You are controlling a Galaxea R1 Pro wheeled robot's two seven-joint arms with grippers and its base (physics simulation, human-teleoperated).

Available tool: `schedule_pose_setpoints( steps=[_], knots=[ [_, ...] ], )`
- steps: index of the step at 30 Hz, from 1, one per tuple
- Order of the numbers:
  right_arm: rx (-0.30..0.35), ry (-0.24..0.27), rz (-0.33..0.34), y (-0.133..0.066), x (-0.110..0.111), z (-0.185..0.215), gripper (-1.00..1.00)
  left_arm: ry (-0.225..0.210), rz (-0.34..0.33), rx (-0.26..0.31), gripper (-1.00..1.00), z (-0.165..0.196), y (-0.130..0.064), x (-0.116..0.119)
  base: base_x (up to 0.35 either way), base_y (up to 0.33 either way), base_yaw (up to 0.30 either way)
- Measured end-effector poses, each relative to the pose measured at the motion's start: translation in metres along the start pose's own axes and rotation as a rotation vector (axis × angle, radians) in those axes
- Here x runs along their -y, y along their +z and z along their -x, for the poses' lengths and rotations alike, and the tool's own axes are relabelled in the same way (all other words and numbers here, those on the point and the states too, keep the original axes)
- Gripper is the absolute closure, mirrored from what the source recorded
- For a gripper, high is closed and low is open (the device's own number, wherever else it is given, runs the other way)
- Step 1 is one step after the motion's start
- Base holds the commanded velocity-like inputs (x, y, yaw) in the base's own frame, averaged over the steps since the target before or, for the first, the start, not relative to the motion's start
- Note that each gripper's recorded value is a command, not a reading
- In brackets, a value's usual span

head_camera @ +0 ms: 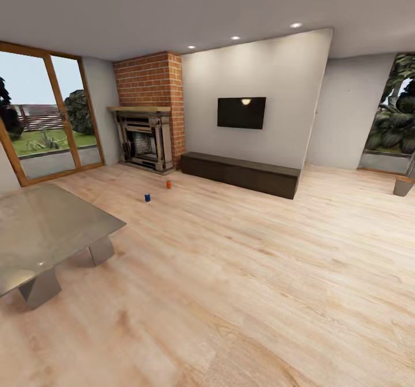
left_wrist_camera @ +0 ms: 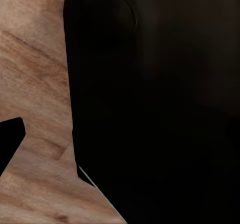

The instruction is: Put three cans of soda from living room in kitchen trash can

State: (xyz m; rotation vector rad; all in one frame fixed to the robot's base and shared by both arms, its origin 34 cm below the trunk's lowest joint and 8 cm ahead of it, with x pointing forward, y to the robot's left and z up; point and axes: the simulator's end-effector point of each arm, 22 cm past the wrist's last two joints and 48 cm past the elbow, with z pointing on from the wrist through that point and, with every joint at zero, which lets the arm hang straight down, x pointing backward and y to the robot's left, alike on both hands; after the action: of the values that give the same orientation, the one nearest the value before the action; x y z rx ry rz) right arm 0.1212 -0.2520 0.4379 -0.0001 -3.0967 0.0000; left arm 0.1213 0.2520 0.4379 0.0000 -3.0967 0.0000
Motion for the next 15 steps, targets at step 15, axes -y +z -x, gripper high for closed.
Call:
schedule_pose_setpoints(
  steps=[15],
  knots=[
    [-0.021,-0.007,0.009,-0.0001,-0.0046,-0.0055,-1.0,0.008,-0.012,-0.004,-1.0,-0.0006,0.0,0.0035,0.0,0.0,0.0]
  ],
)
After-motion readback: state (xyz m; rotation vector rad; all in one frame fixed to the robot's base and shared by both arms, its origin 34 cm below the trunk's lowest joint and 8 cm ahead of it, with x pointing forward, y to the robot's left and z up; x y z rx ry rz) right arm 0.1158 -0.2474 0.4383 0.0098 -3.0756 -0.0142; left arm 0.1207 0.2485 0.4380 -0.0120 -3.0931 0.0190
